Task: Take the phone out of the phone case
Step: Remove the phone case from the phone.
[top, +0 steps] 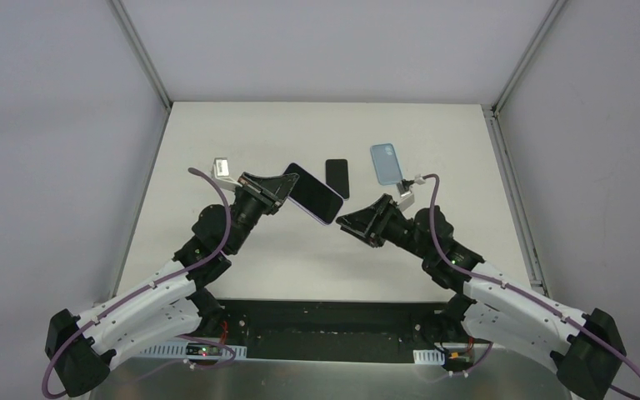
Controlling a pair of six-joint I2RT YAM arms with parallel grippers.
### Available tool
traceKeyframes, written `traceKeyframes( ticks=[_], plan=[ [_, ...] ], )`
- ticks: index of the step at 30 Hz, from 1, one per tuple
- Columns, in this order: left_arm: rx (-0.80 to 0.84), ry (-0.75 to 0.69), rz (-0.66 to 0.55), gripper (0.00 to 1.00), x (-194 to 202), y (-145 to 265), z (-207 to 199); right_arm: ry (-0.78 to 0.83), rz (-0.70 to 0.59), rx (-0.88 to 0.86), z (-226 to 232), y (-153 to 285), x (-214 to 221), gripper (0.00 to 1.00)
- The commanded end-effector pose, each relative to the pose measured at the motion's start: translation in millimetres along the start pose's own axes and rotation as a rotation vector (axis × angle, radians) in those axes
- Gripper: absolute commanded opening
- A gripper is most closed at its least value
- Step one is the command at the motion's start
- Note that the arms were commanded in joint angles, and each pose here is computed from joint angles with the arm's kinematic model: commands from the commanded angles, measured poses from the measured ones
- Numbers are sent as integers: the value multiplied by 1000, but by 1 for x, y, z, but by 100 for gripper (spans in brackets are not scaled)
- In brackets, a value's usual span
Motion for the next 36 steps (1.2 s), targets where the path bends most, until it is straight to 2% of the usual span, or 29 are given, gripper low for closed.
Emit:
traceKeyframes(
  ticks=[1, 13, 17, 19, 25, 30, 36],
  plan=[
    [153, 82, -8, 0, -8, 5, -50, -17, -37, -48, 17, -4, -11, 50],
    [158, 79, 6, 0, -6, 7, -50, -37, -47, -52, 17, -7, -13, 49],
    [156, 78, -7, 0, -8, 8, -48, -33, -47, -41, 14, -3, -11, 62],
    [155, 79, -5, 0, -8, 8, -48, -25, -54, -33, 12, 0, -12, 64],
    [156, 82, 4, 0, -6, 6, -50, -14, -58, -47, 16, 3, -12, 57],
    [164, 77, -6, 0, -9, 7, -53, -6, -62, -51, 14, 6, -11, 57],
    [163, 84, 15, 0, -5, 5, -54, -8, -46, -60, 18, 5, -10, 51]
  ],
)
Point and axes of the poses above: each gripper's point midway between its finger pads, its own y axis back along the fingers, its own z axis along the line the jaws close on, x = y × z, the point moved 1 cm from there along y, back along the fingers, and after that the axes turned 13 degrees about y, right-handed, at the moved point
